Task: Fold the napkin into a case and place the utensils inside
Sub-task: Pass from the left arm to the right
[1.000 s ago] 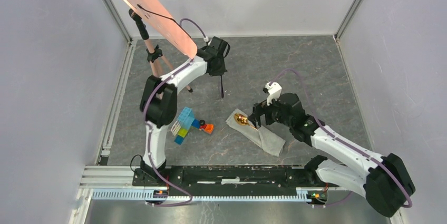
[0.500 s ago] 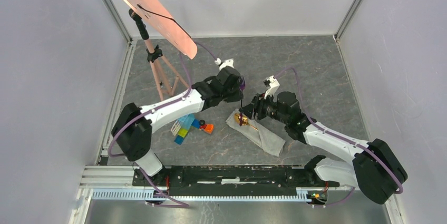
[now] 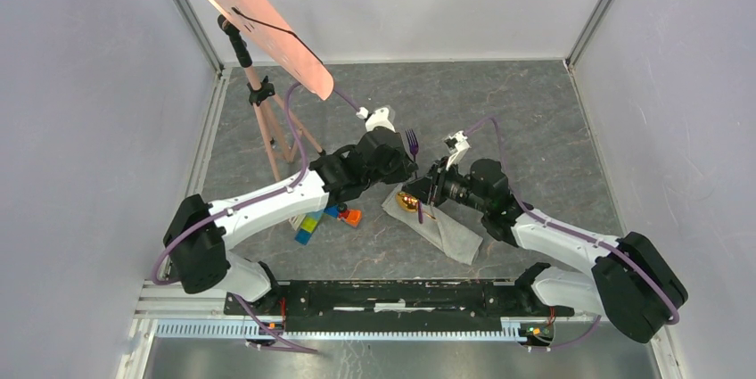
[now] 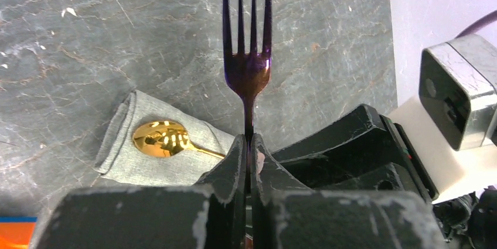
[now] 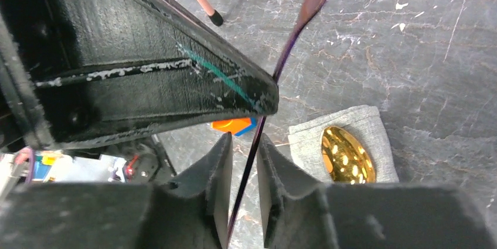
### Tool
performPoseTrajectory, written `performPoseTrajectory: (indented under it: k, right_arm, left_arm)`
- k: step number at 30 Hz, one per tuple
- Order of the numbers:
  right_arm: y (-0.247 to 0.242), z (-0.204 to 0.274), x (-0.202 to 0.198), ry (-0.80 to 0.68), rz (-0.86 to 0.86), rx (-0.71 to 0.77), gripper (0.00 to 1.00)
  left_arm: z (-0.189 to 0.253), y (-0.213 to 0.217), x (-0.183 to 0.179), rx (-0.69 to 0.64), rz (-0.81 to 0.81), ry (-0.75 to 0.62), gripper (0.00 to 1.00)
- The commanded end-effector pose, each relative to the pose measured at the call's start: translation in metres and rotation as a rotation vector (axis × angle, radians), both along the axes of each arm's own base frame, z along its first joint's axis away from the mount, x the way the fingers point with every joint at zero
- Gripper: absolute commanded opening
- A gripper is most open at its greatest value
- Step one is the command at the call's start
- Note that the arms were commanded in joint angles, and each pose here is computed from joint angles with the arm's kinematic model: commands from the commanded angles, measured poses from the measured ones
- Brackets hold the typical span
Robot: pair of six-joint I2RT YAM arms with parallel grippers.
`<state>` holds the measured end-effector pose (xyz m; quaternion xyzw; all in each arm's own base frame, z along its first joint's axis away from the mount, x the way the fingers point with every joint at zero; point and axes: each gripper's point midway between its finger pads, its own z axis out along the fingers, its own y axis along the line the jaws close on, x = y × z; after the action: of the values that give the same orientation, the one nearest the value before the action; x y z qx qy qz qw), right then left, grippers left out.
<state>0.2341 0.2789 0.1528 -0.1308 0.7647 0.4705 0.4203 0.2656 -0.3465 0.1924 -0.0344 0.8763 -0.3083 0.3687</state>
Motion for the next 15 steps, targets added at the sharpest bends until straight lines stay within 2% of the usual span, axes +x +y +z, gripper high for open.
performPoseTrajectory:
  k: [1, 3, 4, 6, 7, 8, 10, 11, 12, 15]
  right_arm:
    - [0.005, 0.005, -0.004, -0.035, 0.036, 0.025, 0.18]
    - [0.006, 0.006, -0.007, -0.043, 0.049, 0.032, 0.04]
    - [0.006, 0.008, -0.009, -0.050, 0.063, 0.041, 0.00]
    - [0.007, 0.013, -0.014, -0.073, 0.095, 0.053, 0.00]
    - [0.007, 0.013, -0.017, -0.086, 0.115, 0.048, 0.00]
    - [0.007, 0.014, -0.021, -0.088, 0.137, 0.045, 0.00]
    - [0.006, 0.019, -0.029, -0.095, 0.193, 0.054, 0.00]
    - [0.005, 0.023, -0.035, -0.099, 0.233, 0.065, 0.00]
    - [0.004, 0.025, -0.039, -0.098, 0.262, 0.068, 0.00]
    - [0.000, 0.030, -0.053, -0.082, 0.340, 0.067, 0.00]
  left_arm:
    - [0.028, -0.008, -0.003, -0.098, 0.022, -0.042, 0.02]
    - [0.030, -0.008, -0.007, -0.109, 0.012, -0.043, 0.02]
    - [0.029, -0.008, -0.009, -0.113, 0.005, -0.041, 0.02]
    - [0.032, -0.007, -0.014, -0.125, -0.017, -0.043, 0.02]
    - [0.034, -0.006, -0.018, -0.129, -0.037, -0.048, 0.07]
    - [0.035, -0.004, -0.022, -0.127, -0.059, -0.055, 0.20]
    - [0.040, 0.002, -0.030, -0.135, -0.114, -0.084, 0.52]
    - [0.041, 0.006, -0.036, -0.145, -0.150, -0.098, 0.61]
    - [0.047, 0.008, -0.042, -0.172, -0.189, -0.115, 0.68]
    - [0.064, 0.020, -0.057, -0.291, -0.308, -0.198, 0.78]
